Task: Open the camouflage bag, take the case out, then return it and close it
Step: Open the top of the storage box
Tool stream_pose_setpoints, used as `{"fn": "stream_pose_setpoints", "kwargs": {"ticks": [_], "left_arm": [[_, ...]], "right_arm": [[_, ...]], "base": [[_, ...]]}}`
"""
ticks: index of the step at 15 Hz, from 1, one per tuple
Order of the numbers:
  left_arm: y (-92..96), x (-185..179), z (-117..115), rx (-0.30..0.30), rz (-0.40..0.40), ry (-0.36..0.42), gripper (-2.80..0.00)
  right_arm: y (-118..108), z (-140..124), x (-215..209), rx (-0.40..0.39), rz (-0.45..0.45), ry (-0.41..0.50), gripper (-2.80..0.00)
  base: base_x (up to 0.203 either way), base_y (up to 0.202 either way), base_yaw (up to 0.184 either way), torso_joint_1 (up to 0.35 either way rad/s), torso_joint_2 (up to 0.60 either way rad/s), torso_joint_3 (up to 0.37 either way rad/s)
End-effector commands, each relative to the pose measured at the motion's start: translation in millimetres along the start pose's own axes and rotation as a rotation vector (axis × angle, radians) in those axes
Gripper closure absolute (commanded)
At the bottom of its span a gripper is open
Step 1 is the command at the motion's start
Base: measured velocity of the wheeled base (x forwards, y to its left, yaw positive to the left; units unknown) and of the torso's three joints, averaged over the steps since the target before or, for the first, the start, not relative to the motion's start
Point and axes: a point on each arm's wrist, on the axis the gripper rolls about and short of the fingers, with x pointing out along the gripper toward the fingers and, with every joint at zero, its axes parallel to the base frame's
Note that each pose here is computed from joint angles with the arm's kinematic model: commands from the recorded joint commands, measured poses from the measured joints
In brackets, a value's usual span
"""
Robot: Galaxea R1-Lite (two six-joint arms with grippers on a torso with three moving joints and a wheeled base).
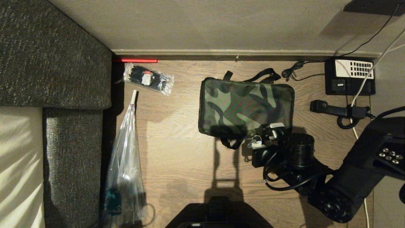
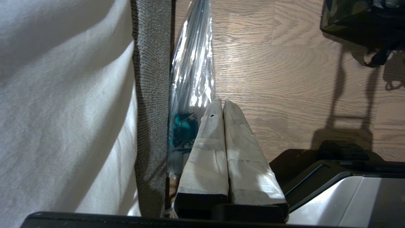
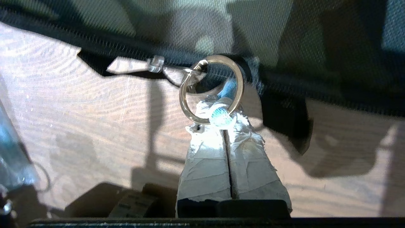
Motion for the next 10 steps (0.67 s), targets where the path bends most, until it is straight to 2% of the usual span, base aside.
{"fn": "stream_pose_setpoints", "kwargs": {"ticks": [1, 7, 10], "left_arm": [[0.0, 0.0, 0.0, -0.001, 0.0, 0.0, 0.0], [0.0, 0.0, 0.0, -0.001, 0.0, 0.0, 0.0], [0.0, 0.0, 0.0, 0.001, 0.0, 0.0, 0.0]], "right_arm": [[3.0, 2.4, -5.8, 0.002, 0.012, -0.004, 0.0], [-1.8, -5.4, -21.8, -0.03, 0.004, 0.077, 0.0], [-2.5, -4.4, -24.9, -0.032, 0.004, 0.081, 0.0]], "base": [[0.0, 0.0, 0.0, 0.0, 0.0, 0.0], [0.0, 0.0, 0.0, 0.0, 0.0, 0.0], [0.0, 0.0, 0.0, 0.0, 0.0, 0.0]]}}
